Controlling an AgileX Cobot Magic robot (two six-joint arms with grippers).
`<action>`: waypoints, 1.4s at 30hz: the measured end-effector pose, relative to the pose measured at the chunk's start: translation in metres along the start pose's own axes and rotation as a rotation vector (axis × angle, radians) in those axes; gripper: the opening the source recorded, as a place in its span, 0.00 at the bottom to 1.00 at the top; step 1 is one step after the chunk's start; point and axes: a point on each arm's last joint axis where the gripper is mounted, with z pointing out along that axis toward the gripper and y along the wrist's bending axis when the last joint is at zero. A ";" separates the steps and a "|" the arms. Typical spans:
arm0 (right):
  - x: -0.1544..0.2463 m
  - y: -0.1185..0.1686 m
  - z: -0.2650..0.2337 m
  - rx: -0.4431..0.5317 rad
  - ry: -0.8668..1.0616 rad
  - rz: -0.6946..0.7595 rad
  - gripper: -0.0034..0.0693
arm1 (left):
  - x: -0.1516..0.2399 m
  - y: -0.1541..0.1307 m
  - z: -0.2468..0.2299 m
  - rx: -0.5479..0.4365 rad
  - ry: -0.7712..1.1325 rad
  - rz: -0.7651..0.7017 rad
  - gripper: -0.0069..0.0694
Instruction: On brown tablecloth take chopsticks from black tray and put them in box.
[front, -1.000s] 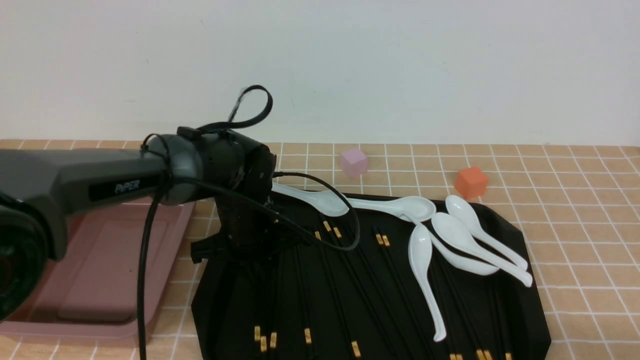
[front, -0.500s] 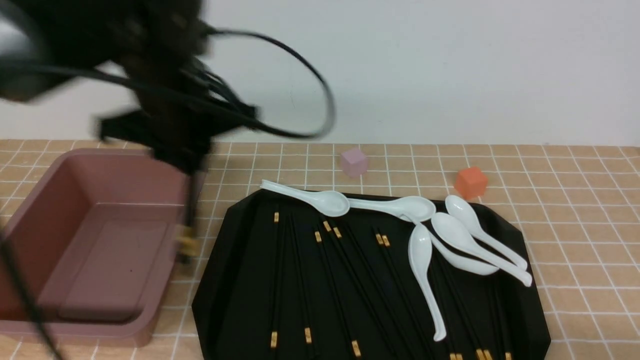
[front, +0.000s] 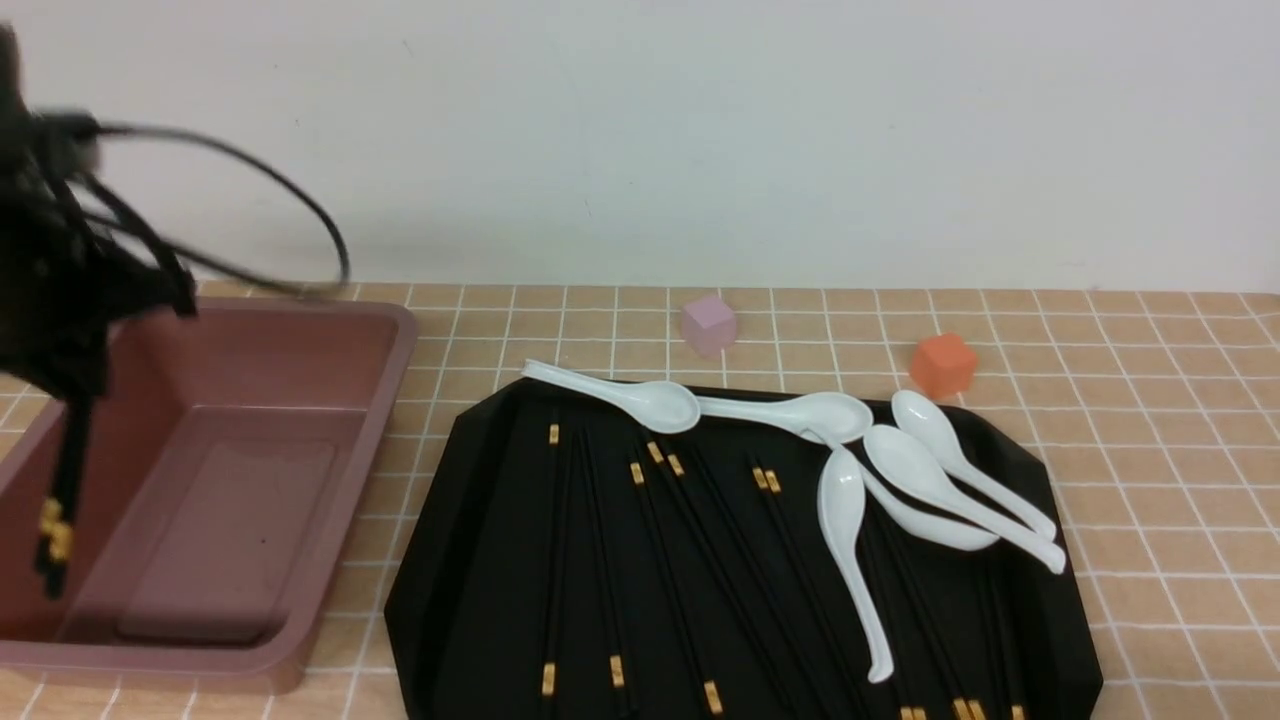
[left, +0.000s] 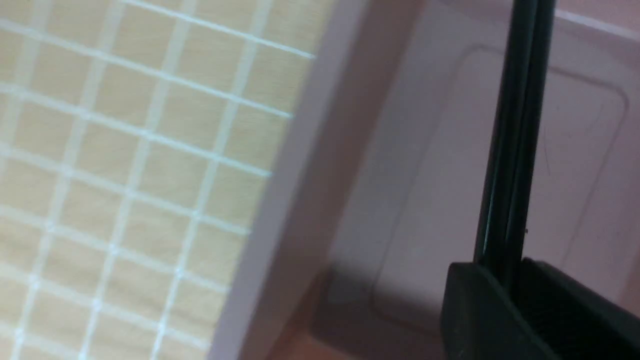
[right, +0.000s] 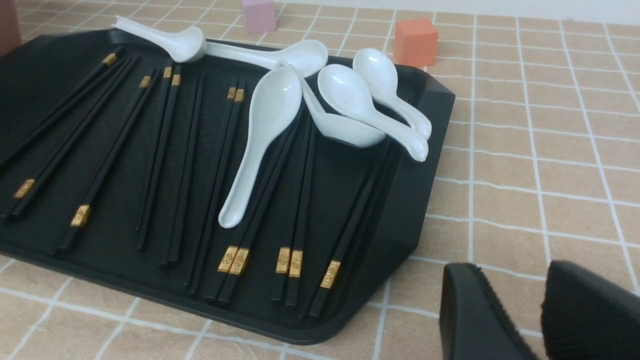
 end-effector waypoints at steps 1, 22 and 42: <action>0.000 0.000 0.000 0.000 0.000 0.000 0.38 | 0.003 -0.001 0.007 0.002 0.011 0.013 0.21; 0.000 0.000 0.000 0.000 0.000 0.000 0.38 | 0.016 -0.010 0.058 0.003 0.097 0.077 0.50; 0.000 0.000 0.000 0.000 0.001 0.000 0.38 | 0.123 0.023 -0.107 0.293 -0.105 0.021 0.07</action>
